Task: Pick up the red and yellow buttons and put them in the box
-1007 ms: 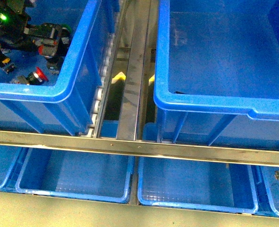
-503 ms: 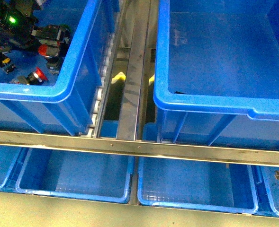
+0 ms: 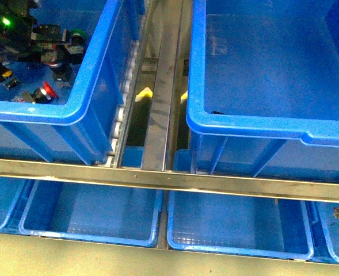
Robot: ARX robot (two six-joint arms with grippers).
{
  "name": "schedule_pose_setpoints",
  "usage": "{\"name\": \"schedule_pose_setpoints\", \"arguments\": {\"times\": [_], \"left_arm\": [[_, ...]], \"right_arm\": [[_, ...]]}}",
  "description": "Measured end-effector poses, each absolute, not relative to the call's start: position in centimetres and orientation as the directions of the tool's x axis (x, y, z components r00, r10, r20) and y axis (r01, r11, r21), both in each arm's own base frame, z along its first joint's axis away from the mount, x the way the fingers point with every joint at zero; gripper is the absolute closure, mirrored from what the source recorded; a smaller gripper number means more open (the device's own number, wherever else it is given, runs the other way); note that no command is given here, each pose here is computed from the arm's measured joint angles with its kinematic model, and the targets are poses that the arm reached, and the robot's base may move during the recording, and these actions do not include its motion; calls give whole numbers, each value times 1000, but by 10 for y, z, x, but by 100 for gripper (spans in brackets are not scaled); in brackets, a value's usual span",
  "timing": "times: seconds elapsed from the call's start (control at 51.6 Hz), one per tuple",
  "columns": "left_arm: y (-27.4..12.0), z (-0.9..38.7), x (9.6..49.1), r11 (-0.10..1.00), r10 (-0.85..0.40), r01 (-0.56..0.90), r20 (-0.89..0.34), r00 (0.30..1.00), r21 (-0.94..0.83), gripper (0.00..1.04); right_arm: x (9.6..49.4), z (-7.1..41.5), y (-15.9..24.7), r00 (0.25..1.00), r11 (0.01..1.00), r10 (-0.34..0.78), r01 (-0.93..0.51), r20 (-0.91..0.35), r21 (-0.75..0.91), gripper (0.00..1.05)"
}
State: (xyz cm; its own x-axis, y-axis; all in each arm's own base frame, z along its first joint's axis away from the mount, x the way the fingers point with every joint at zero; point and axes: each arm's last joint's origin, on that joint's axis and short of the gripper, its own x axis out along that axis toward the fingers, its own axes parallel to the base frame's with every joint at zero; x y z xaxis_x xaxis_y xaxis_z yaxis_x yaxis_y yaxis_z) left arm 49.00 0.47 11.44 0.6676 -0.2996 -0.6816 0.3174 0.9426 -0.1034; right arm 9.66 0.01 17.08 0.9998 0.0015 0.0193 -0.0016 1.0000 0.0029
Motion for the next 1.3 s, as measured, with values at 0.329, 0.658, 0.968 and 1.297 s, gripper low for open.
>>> {"name": "schedule_pose_setpoints", "arguments": {"times": [0.329, 0.658, 0.968, 1.297], "left_arm": [[44, 208, 449, 871, -372, 105, -505, 779, -479, 71], [-14, 241, 401, 683, -578, 121, -431, 693, -720, 71], [-105, 259, 376, 578, -714, 192, -377, 589, -793, 71], [-183, 262, 364, 508, -781, 203, -348, 518, -837, 71]], "right_arm": [[97, 171, 0, 1000, 1000, 2, -2, 19, 3, 6], [97, 171, 0, 1000, 1000, 2, -2, 19, 3, 6], [97, 171, 0, 1000, 1000, 2, -2, 19, 3, 6], [97, 171, 0, 1000, 1000, 2, -2, 19, 3, 6]]}}
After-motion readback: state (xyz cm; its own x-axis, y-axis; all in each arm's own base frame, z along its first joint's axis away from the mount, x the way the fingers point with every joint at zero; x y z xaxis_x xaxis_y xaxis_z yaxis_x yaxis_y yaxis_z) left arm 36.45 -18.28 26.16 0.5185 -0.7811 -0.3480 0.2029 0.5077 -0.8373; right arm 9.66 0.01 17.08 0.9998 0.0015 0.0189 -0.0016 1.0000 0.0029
